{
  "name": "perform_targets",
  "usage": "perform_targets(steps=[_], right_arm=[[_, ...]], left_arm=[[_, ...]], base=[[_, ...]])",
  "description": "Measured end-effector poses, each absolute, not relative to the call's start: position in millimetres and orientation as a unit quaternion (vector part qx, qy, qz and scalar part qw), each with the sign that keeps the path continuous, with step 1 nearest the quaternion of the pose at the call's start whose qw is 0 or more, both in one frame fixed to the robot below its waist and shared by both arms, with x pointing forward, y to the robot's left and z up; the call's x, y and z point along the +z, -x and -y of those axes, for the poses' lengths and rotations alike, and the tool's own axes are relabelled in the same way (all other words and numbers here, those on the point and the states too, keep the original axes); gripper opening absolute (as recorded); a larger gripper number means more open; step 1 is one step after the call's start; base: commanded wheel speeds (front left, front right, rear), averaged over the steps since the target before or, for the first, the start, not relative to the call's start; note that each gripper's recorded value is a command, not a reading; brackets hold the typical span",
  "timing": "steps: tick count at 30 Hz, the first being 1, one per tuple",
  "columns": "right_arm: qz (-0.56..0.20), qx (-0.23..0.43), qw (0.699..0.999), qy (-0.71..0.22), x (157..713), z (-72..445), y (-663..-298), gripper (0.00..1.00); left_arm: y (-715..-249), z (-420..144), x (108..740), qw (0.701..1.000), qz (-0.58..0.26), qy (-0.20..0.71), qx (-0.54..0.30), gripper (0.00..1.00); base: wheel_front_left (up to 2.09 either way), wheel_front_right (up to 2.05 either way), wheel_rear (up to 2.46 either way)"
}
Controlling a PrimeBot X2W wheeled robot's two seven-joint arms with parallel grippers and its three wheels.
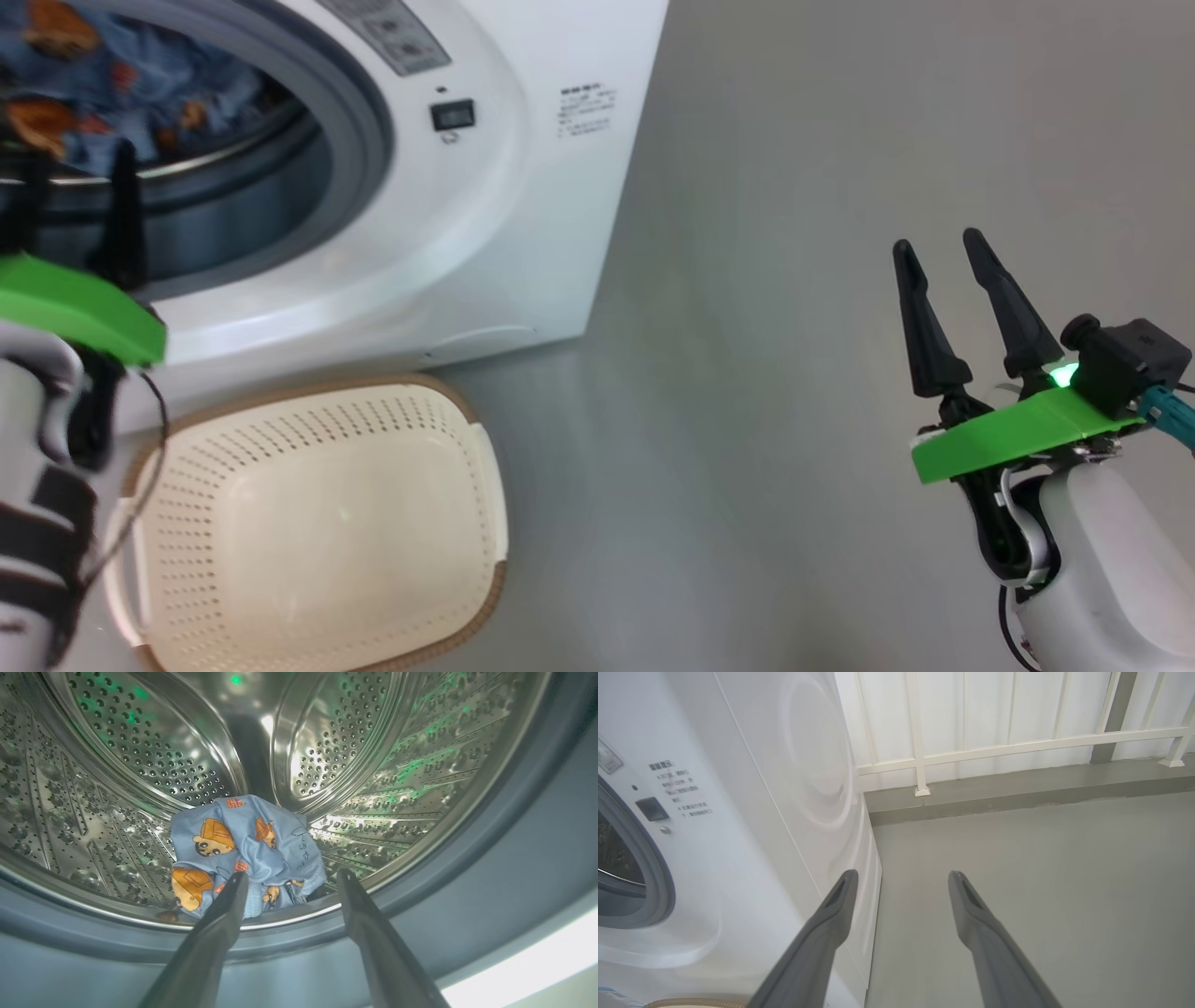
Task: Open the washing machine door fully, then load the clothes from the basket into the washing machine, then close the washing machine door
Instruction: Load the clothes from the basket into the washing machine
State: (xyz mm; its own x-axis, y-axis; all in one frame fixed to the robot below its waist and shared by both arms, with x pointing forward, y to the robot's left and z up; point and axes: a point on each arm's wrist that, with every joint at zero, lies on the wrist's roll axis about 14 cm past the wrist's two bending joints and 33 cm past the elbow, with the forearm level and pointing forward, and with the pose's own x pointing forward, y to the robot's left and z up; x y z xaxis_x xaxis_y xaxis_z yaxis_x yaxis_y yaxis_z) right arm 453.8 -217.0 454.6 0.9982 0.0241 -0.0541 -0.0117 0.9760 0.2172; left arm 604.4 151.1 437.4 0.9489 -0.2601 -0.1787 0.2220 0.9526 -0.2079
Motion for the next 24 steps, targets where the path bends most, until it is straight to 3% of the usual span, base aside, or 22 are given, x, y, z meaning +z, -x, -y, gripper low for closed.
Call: perform_targets(steps=[24], right_arm=[[0.038,0.064,0.992,-0.101,515,192,-434,1.0]], left_arm=[[-464,-191,505,0.99,0.007,0.124,-0.062,1.0]], base=[[0.0,0.0,0.0]])
